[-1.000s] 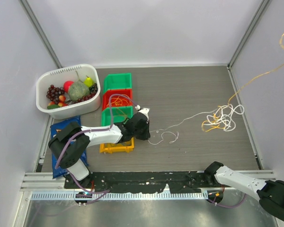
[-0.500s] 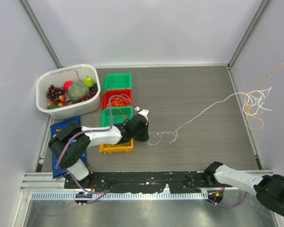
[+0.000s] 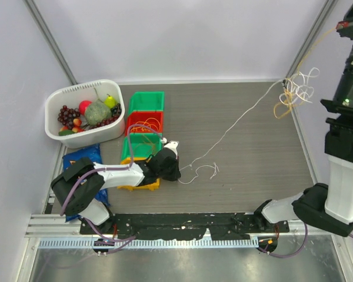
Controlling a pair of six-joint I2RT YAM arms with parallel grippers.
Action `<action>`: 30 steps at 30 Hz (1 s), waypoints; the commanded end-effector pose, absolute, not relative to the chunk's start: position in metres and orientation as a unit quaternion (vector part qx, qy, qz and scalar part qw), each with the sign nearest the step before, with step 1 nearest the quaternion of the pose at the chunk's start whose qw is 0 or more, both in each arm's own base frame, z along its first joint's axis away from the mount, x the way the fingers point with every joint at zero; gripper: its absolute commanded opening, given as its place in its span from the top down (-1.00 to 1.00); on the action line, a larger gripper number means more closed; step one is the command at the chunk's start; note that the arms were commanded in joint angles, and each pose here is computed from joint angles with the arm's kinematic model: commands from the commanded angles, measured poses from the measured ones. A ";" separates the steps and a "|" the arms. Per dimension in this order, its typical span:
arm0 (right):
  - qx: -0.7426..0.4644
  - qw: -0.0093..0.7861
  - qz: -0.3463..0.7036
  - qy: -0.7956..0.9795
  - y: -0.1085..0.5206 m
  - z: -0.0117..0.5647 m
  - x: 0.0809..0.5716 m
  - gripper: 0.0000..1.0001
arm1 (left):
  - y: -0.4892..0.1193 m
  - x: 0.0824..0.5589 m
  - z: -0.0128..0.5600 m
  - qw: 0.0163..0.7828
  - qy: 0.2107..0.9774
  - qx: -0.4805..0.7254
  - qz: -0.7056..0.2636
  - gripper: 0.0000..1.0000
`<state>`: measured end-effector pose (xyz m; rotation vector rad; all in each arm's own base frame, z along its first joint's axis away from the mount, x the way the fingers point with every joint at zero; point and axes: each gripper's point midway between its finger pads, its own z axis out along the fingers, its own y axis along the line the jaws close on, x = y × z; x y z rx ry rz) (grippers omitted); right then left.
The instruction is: Untangle the cables
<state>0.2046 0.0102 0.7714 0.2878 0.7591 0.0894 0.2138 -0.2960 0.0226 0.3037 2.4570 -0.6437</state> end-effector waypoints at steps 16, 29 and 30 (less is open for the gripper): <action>0.116 0.928 0.076 0.347 0.026 0.748 0.204 0.99 | -0.331 0.207 0.098 0.330 0.864 0.181 -0.335 0.86; 0.052 0.857 0.227 0.460 0.082 0.665 0.216 0.99 | -0.333 0.209 0.247 0.466 0.747 0.214 -0.423 -0.60; 0.056 0.852 0.245 0.459 0.085 0.665 0.214 0.99 | -0.340 0.207 0.259 0.476 0.727 0.223 -0.442 -0.65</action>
